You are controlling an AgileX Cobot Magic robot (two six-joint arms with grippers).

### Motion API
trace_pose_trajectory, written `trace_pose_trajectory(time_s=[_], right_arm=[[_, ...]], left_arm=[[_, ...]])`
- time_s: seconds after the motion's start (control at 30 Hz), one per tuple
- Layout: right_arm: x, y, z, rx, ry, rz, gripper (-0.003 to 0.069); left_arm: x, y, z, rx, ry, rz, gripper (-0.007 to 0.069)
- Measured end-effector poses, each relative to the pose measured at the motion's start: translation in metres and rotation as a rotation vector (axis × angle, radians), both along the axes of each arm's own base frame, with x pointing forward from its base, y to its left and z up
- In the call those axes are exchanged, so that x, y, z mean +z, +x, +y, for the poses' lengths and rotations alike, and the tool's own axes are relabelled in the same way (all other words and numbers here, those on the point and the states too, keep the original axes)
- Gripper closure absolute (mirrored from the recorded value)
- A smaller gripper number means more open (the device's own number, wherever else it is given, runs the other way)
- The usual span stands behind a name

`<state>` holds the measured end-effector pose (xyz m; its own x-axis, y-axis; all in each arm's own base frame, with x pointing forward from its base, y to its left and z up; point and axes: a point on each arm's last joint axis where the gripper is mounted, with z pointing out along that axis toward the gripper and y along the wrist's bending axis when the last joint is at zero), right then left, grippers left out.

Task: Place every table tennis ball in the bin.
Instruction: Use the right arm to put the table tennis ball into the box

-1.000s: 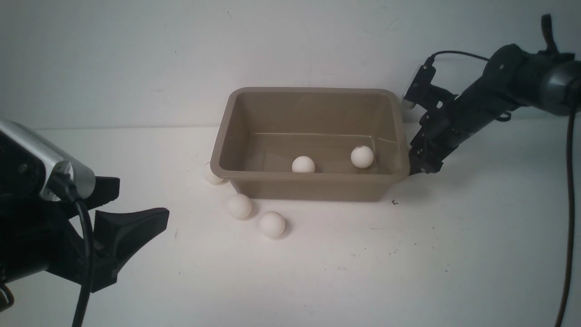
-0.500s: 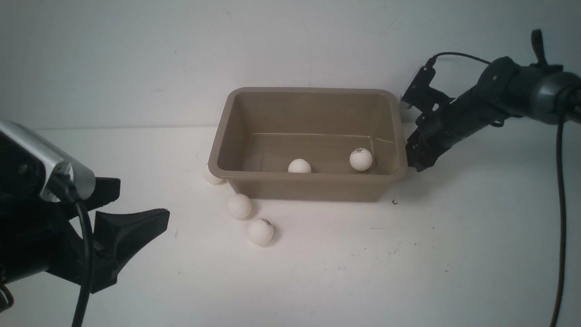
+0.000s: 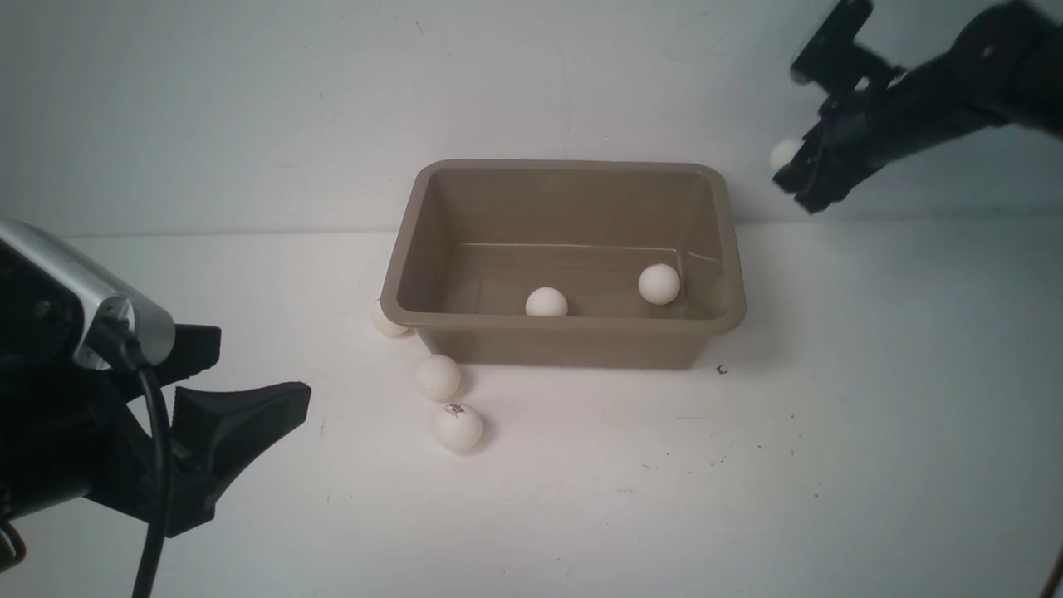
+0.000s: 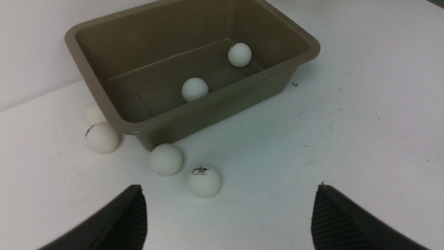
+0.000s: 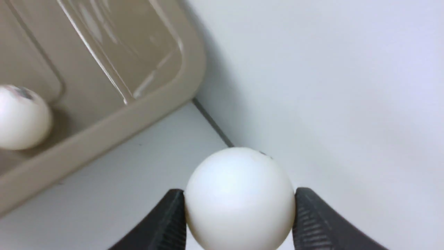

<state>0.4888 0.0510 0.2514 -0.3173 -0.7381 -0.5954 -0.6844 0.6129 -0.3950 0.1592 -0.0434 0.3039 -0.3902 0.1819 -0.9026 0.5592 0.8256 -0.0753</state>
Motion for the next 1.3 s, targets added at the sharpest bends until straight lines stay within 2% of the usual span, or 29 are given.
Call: trace_pose_trajectory(time_s=[0.2,0.3,0.47,0.63,0.9,0.97,1.03,1.13,1.3], right_arm=[[0.031,-0.025,0.023,0.138,0.105,0.073,0.03],[0.033,-0.037,0.048,0.244,0.161,0.135,0.03],[0.033,-0.045,0.076,0.315,0.185,0.152,0.03],[0.026,-0.045,0.09,0.33,0.201,0.166,0.03],[-0.026,-0.027,0.093,0.287,0.208,0.243,0.0292],[-0.029,-0.024,0.094,0.271,0.22,0.233,0.0242],[-0.027,-0.021,0.095,0.248,0.249,0.206,0.0148],[-0.023,-0.019,0.097,0.24,0.29,0.174,0.0074],[-0.001,-0.023,0.099,0.253,0.34,0.119,0.0047]], left_arm=[[0.0,0.0,0.0,0.0,0.0,0.0,0.0049],[0.0,0.0,0.0,0.002,-0.001,0.0,0.0049],[0.0,0.0,0.0,0.004,-0.001,-0.001,0.0049],[-0.001,0.002,0.0,0.006,-0.001,0.007,0.0049],[-0.019,0.021,0.002,0.007,-0.007,0.116,0.0049],[-0.026,0.026,0.002,0.009,-0.009,0.152,0.0049],[-0.034,0.033,0.003,0.011,-0.01,0.192,0.0049],[-0.044,0.041,0.003,0.017,-0.013,0.242,0.0049],[-0.061,0.057,0.004,0.051,-0.066,0.326,0.0049]])
